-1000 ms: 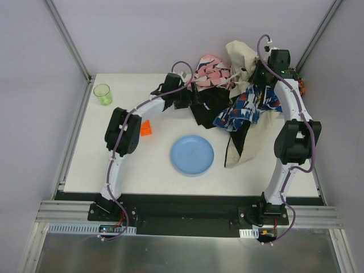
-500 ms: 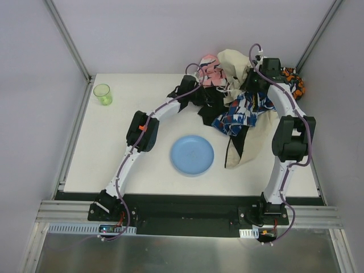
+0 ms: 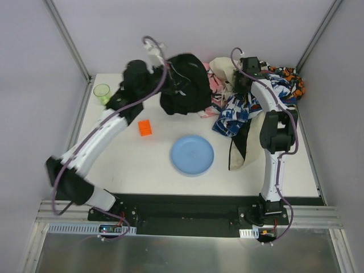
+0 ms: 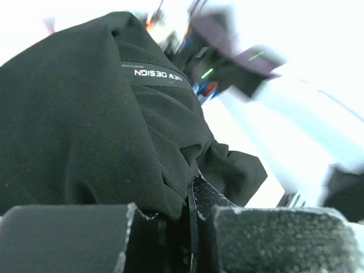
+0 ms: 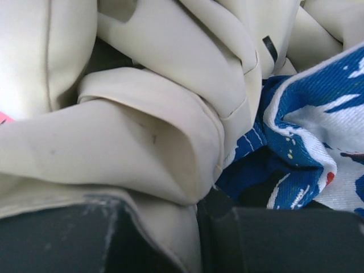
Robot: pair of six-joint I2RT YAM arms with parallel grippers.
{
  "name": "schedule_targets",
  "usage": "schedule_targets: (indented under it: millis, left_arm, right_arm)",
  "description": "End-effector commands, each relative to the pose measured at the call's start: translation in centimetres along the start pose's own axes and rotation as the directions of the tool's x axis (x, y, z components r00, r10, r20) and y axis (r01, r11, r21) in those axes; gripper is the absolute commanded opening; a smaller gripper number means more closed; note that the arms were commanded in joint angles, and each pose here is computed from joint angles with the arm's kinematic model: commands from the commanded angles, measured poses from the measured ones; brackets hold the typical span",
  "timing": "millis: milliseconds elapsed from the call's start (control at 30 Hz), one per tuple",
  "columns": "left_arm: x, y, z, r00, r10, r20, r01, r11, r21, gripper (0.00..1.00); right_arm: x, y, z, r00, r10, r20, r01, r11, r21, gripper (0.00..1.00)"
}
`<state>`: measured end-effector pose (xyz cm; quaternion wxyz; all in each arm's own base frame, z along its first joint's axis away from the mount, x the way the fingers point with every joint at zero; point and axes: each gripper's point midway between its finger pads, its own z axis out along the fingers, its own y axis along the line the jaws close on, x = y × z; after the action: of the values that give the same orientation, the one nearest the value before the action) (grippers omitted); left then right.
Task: Pick out a specific cloth from the pile
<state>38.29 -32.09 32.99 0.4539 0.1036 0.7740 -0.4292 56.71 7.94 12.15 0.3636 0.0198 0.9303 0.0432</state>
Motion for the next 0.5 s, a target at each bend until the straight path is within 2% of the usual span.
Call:
schedule_targets:
  millis: [0,67,133,233,300,367,433,467]
  left_arm:
    - [-6.4,-5.2,-10.5,0.941,0.232,0.245,-0.228,0.973,-0.042,0.0]
    - [-7.1,-5.6,-14.1,0.922,0.269,0.279,-0.25,0.963,-0.103,0.0]
    - [-7.7,-4.1,-17.2,0.907,0.283,0.311,-0.215,0.948,-0.236,0.0]
    - [-6.9,-0.3,-21.6,0.895,0.296,0.335,-0.124,0.884,-0.45,0.0]
    - [-5.6,2.8,-24.5,0.89,0.287,0.355,-0.031,0.813,-0.581,0.0]
    - [-3.2,6.3,-27.3,0.886,0.279,0.369,0.067,0.711,-0.7,0.0]
    - [-0.6,8.9,-29.2,0.894,0.253,0.371,0.141,0.626,-0.767,0.0]
    - [1.1,10.3,-29.9,0.904,0.238,0.356,0.16,0.582,-0.797,0.0]
  right_arm:
    - [3.1,-3.6,1.3,0.993,-0.008,-0.117,0.027,0.986,0.162,0.01]
    - [3.2,-3.3,1.2,0.992,-0.022,-0.122,0.041,0.987,0.156,0.01]
    - [3.0,-2.6,0.8,0.992,-0.049,-0.12,0.066,0.988,0.141,0.02]
    - [2.3,-1.8,-0.5,0.992,-0.081,-0.1,0.093,0.988,0.121,0.12]
    - [1.5,-1.1,-1.9,0.992,-0.097,-0.075,0.106,0.988,0.114,0.17]
    - [0.2,-0.4,-3.8,0.993,-0.111,-0.036,0.114,0.989,0.098,0.24]
    - [-0.7,0.1,-5.6,0.993,-0.121,-0.004,0.121,0.989,0.079,0.38]
    - [-1.0,0.3,-6.6,0.992,-0.123,0.008,0.122,0.99,0.071,0.48]
